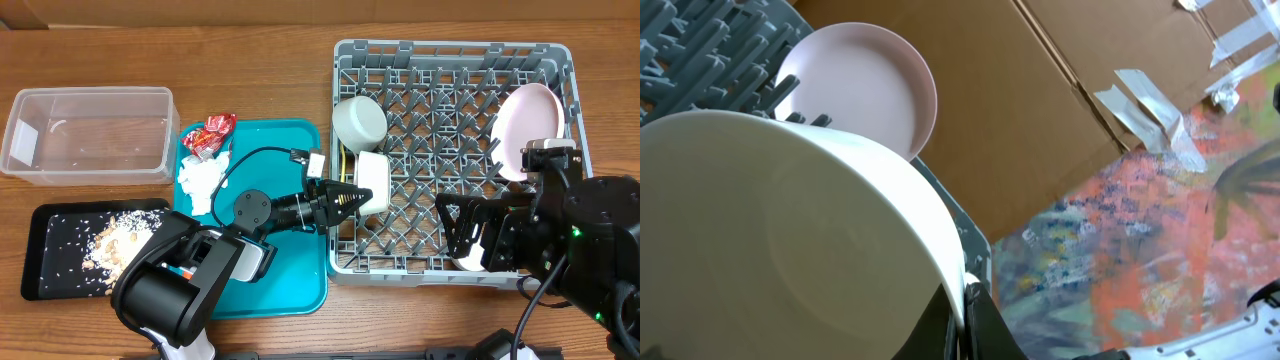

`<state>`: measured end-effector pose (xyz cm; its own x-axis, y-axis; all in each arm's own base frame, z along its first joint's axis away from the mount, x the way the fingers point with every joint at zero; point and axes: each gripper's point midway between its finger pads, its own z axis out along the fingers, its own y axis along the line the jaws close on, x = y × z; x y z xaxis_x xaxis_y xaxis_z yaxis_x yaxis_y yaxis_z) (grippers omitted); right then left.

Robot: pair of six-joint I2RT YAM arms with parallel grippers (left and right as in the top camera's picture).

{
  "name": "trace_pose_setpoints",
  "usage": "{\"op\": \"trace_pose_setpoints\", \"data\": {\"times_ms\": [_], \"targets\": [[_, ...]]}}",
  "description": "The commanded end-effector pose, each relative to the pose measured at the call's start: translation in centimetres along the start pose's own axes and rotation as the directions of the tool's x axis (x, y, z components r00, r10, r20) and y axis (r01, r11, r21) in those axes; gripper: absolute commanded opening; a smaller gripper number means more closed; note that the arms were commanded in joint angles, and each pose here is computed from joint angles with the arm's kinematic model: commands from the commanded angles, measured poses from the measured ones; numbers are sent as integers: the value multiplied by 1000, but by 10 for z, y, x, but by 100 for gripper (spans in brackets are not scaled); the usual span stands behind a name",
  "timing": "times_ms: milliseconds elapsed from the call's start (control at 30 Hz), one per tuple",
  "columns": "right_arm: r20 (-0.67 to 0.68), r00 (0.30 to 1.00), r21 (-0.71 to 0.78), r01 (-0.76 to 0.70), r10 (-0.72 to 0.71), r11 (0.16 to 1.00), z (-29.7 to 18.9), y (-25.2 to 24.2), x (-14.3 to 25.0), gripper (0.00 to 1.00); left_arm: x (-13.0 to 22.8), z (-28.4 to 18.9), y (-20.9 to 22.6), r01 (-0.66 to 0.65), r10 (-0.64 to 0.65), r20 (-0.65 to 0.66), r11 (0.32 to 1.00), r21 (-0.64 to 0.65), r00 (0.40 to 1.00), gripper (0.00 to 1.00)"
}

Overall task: Sort waste into correct bins and load items into the dishwasher rack
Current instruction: 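Lower the bowl into the rack's front left area with the left gripper, then open the left gripper and withdraw it from the bowl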

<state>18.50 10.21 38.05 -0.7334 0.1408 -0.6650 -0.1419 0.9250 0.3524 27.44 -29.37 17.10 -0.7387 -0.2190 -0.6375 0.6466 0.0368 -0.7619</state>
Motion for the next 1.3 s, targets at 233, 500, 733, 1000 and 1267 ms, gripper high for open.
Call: {"op": "trace_pose_setpoints", "data": {"times_ms": [233,500,733,1000,1267], "targets": [[22,1000,-11,-8,8,1000,-5,1,-4,100,-13,-2,8,24,-22,66,999,-29,998,16],[21,1000,-11,-8,8,1000,-5,1,-4,100,-6,-9,15,59,-59,16,997,-41,998,24],[21,1000,-11,-8,8,1000,-5,1,-4,100,-13,-23,31,94,-92,25,992,-85,995,28],[22,1000,-11,-8,8,1000,-5,1,-4,100,-22,-51,61,167,-160,57,970,-178,986,25],[23,1000,-11,-8,8,1000,-5,2,-4,100,-38,-80,72,178,-162,88,963,-205,983,39]]}}
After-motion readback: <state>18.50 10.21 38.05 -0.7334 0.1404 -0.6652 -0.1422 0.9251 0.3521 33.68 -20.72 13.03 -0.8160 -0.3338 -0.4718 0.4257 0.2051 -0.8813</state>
